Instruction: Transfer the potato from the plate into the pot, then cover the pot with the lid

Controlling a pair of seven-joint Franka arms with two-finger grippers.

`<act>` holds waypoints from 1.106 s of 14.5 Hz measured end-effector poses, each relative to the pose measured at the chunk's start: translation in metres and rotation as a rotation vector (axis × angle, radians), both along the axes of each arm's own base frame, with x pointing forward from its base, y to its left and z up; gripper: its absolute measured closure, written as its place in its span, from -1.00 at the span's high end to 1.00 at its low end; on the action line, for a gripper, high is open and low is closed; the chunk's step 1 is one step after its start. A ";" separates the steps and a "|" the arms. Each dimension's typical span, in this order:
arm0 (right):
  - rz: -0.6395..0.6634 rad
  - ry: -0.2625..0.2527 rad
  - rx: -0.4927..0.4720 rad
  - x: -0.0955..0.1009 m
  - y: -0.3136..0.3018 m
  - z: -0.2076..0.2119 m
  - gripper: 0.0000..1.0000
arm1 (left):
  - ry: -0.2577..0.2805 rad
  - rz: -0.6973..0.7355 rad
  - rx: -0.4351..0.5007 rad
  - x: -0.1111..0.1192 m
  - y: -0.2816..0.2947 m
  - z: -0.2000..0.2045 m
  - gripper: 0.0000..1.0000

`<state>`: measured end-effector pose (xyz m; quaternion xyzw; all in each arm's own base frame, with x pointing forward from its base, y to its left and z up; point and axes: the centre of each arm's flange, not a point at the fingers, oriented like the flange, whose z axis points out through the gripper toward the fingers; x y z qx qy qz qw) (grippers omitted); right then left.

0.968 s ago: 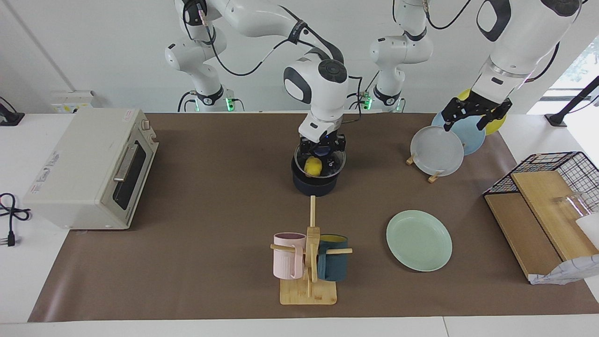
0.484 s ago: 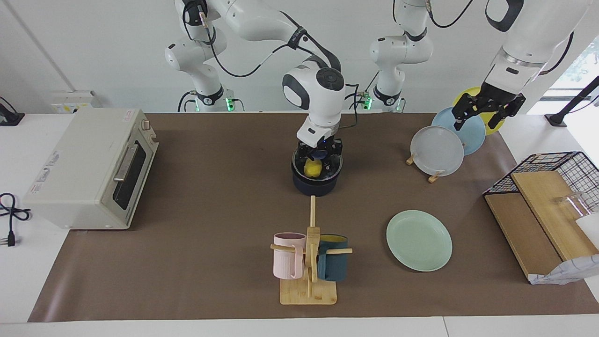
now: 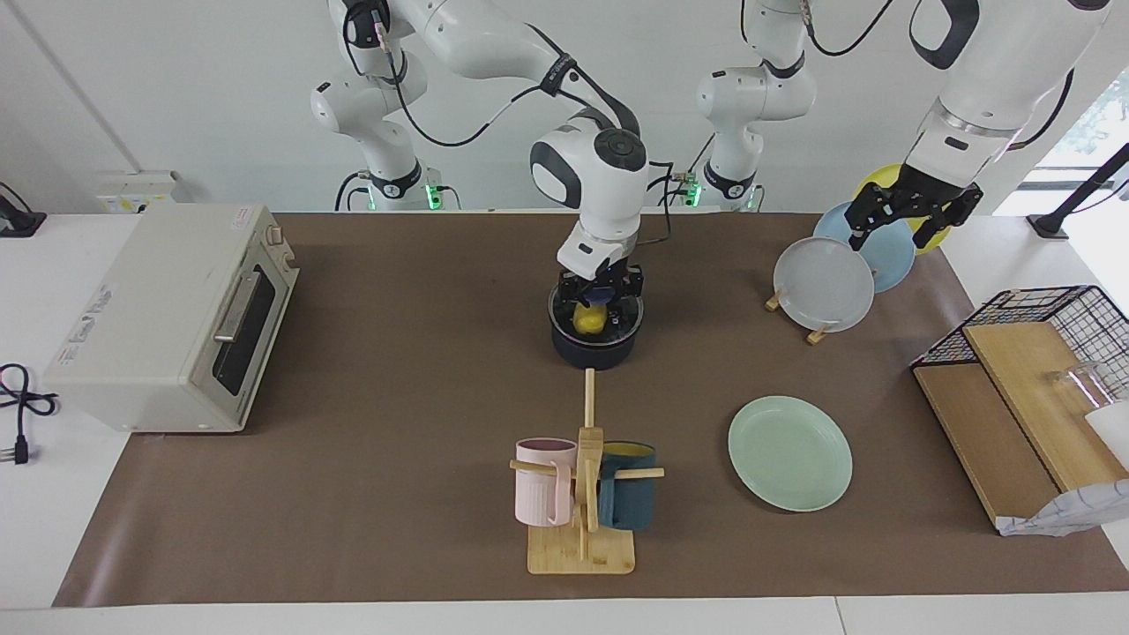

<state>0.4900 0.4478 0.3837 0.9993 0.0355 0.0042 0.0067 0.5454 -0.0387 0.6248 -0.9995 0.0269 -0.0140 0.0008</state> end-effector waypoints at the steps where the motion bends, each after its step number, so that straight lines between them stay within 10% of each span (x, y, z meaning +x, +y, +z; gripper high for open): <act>1: 0.000 -0.006 0.004 0.000 0.000 -0.002 -0.14 | 0.000 -0.003 0.000 0.000 -0.002 0.000 1.00; 11: -0.001 -0.013 0.010 0.000 -0.002 -0.003 -0.13 | 0.000 -0.016 0.000 -0.001 -0.009 0.000 1.00; 16: -0.005 -0.033 0.026 0.003 -0.003 0.012 0.75 | -0.001 -0.013 0.000 -0.001 -0.007 0.000 1.00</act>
